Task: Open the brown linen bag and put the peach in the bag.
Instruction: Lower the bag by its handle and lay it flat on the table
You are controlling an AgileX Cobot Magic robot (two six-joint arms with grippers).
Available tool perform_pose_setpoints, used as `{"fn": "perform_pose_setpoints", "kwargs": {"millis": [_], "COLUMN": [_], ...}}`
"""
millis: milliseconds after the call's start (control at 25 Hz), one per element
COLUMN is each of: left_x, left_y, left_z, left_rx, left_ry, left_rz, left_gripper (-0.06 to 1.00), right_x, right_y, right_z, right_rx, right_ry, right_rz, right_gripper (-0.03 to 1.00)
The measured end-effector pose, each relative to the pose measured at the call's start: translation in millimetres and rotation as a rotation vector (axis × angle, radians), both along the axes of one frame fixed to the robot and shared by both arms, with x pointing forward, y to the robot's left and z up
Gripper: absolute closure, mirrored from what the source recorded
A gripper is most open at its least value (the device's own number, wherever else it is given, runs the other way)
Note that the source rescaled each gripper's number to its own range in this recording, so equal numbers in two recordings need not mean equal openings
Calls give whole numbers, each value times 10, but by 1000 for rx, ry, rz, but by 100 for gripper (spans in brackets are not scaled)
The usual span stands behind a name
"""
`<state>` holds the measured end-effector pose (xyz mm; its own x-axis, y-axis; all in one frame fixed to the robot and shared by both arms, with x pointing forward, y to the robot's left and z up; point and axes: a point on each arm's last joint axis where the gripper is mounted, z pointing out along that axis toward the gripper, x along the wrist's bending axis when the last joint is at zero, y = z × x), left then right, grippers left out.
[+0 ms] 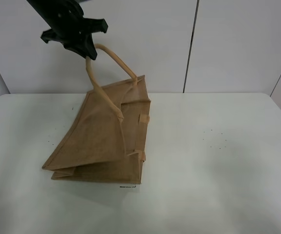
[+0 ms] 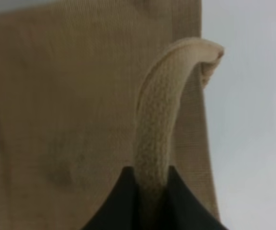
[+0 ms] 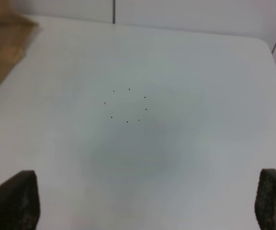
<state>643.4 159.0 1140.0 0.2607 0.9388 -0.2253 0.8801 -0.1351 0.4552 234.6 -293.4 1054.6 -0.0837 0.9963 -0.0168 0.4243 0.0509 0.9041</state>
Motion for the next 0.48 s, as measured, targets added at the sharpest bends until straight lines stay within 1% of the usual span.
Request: {"fn": "perform_pose_setpoints", "kwargs": {"millis": [120, 280, 400, 480], "left_x": [191, 381, 468, 499], "left_y": [-97, -185, -217, -226], "left_z": [-357, -859, -1156, -1279], "left_rx": [-20, -6, 8, 15], "left_ry": [66, 159, 213, 230], "left_rz": [-16, -61, -69, -72], "left_gripper": [94, 94, 94, 94], "right_x": [0, 0, 0, 0], "right_y": [0, 1, 1, 1], "right_z": [0, 0, 0, 0], "right_rx": [0, 1, 1, 1], "right_ry": [0, 0, 0, 0], "right_rz": [0, 1, 1, 1], "right_gripper": [-3, -3, -3, -3]}}
